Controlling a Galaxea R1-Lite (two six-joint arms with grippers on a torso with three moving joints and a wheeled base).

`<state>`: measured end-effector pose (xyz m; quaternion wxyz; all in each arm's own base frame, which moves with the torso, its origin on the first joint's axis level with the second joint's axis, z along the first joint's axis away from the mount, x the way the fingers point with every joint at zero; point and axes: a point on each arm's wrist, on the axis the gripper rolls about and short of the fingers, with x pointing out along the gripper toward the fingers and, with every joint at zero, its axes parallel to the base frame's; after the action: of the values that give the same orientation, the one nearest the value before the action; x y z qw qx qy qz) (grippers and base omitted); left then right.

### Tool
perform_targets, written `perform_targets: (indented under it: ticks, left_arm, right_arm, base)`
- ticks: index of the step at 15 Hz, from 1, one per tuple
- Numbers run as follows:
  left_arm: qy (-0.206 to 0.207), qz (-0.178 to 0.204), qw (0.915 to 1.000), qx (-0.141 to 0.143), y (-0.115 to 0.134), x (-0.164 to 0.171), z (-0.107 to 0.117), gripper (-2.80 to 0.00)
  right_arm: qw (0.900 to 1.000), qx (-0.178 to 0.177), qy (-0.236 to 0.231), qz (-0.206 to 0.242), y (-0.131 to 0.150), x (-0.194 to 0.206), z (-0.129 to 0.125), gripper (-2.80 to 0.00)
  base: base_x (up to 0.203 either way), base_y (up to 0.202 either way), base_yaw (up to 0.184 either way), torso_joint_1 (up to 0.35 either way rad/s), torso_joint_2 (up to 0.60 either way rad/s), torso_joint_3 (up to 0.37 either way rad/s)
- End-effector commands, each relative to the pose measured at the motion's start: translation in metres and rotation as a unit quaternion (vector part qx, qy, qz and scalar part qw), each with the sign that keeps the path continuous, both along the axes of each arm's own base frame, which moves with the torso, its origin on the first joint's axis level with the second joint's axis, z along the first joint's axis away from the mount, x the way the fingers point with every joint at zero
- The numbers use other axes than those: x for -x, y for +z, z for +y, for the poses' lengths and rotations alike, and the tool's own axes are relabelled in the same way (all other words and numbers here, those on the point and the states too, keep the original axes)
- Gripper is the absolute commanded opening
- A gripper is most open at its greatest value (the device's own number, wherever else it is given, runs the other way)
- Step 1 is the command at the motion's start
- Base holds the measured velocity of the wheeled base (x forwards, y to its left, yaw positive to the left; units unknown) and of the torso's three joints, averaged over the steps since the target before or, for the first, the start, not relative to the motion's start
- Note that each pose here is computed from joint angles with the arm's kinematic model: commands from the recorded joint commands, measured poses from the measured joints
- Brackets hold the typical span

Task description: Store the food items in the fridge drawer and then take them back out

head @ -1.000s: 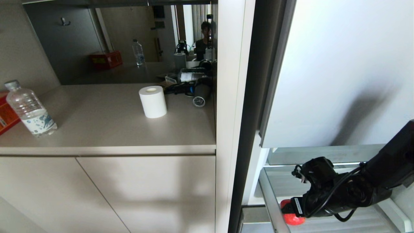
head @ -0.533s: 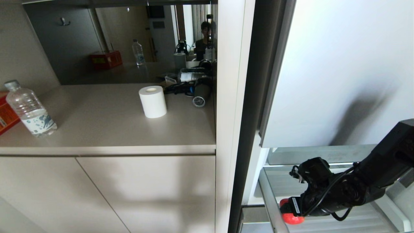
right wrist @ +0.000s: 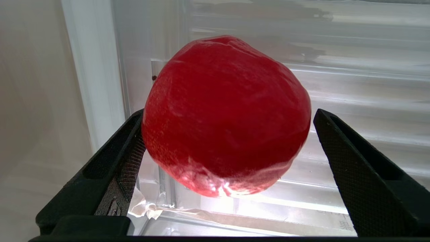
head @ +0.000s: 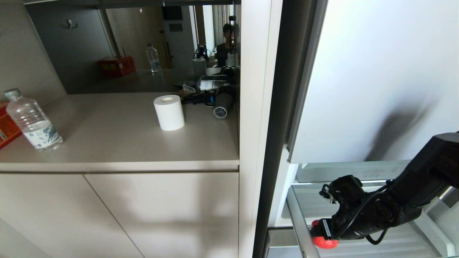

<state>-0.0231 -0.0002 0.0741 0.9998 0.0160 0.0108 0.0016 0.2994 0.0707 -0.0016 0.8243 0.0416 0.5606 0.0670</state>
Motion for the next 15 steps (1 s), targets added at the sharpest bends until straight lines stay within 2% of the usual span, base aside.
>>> perform_targets:
  ticks: [1,5,6,11,15]
  left_arm:
    - [0.000,0.000,1.0000,0.000,0.000,0.000,0.000,-2.80]
    - [0.000,0.000,1.0000,0.000,0.000,0.000,0.000,-2.80]
    - [0.000,0.000,1.0000,0.000,0.000,0.000,0.000,-2.80]
    - [0.000,0.000,1.0000,0.000,0.000,0.000,0.000,-2.80]
    - [0.000,0.000,1.0000,0.000,0.000,0.000,0.000,-2.80]
  right_arm:
    - [1.000,-0.001,0.000,0.001,-0.001,0.000,0.000,0.00]
    - [1.000,0.000,0.000,0.004,-0.002,0.000,0.000,0.00]
    - [1.000,0.005,-0.002,0.003,-0.002,0.000,0.000,-2.80]
    - [1.000,0.014,-0.006,0.005,-0.003,0.003,-0.001,-2.80]
    - [1.000,0.010,-0.007,-0.013,0.014,0.011,-0.003,-2.80]
  base:
    - [0.000,0.000,0.000,0.000,0.00,0.000]
    - [0.000,0.000,0.000,0.000,0.00,0.000]
    - [0.000,0.000,0.000,0.000,0.00,0.000]
    - [0.000,0.000,0.000,0.000,0.00,0.000]
    - [0.000,0.000,0.000,0.000,0.00,0.000]
